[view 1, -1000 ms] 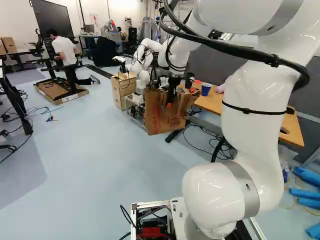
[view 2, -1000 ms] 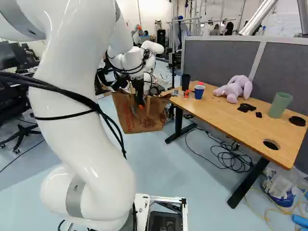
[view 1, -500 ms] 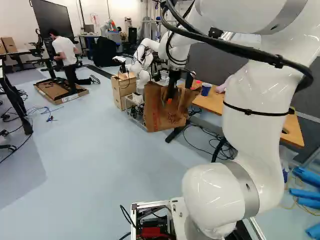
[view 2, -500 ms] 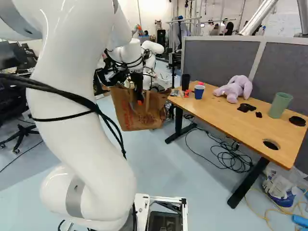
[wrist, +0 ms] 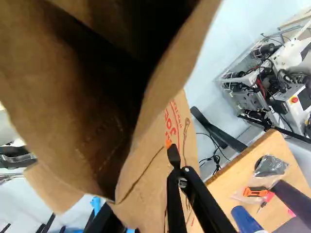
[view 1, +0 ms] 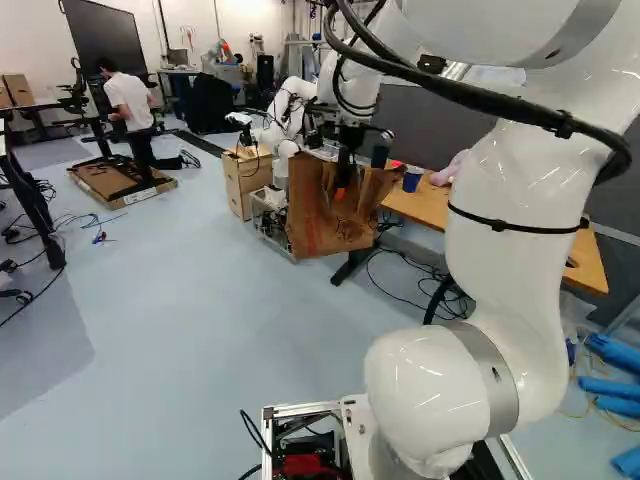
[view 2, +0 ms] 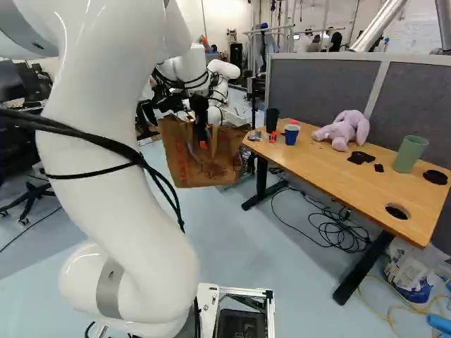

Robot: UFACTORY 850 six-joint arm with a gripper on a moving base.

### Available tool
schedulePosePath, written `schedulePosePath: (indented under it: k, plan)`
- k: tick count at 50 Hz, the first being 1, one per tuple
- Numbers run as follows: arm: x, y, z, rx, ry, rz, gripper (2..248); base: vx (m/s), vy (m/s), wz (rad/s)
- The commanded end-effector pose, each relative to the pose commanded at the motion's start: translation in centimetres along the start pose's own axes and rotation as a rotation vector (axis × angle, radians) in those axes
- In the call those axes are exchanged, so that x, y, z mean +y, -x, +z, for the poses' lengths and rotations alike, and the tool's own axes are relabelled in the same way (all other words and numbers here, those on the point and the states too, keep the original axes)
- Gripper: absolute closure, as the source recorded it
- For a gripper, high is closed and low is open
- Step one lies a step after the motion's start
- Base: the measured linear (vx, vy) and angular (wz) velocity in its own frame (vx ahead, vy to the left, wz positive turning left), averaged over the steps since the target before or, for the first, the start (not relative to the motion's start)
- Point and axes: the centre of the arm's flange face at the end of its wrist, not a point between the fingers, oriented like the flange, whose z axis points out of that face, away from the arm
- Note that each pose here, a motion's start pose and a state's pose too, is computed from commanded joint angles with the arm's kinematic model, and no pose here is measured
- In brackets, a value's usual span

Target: Pick up the bag on the ground and place it on the table

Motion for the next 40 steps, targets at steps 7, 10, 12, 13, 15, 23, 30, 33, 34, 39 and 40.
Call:
schedulePosePath:
  k: [7,10,12,13,15,23,30,33,34,39,40]
  plan:
    - [0.2,-0.1,-1.0,0.001,-0.011,-0.001,232,0.0,0.0,0.0]
    - [0.2,-0.1,-1.5,0.001,-0.016,-0.002,232,0.0,0.0,0.0]
    - [0.3,-0.1,-1.7,0.002,-0.019,-0.002,232,0.0,0.0,0.0]
    - [0.3,-0.1,-1.9,0.002,-0.021,-0.002,232,0.0,0.0,0.0]
    - [0.4,-0.2,-2.2,0.002,-0.024,-0.003,232,0.0,0.0,0.0]
    - [0.5,-0.3,-3.4,0.003,-0.036,-0.004,232,0.0,0.0,0.0]
    - [0.7,-0.3,-4.4,0.004,-0.047,-0.006,232,0.0,0.0,0.0]
    - [0.8,-0.4,-4.9,0.004,-0.051,-0.006,232,0.0,0.0,0.0]
    - [0.8,-0.4,-5.0,0.004,-0.053,-0.007,232,0.0,0.0,0.0]
    - [0.9,-0.4,-5.8,0.005,-0.06,-0.008,232,0.0,0.0,0.0]
    - [0.9,-0.4,-6.0,0.005,-0.062,-0.008,232,0.0,0.0,0.0]
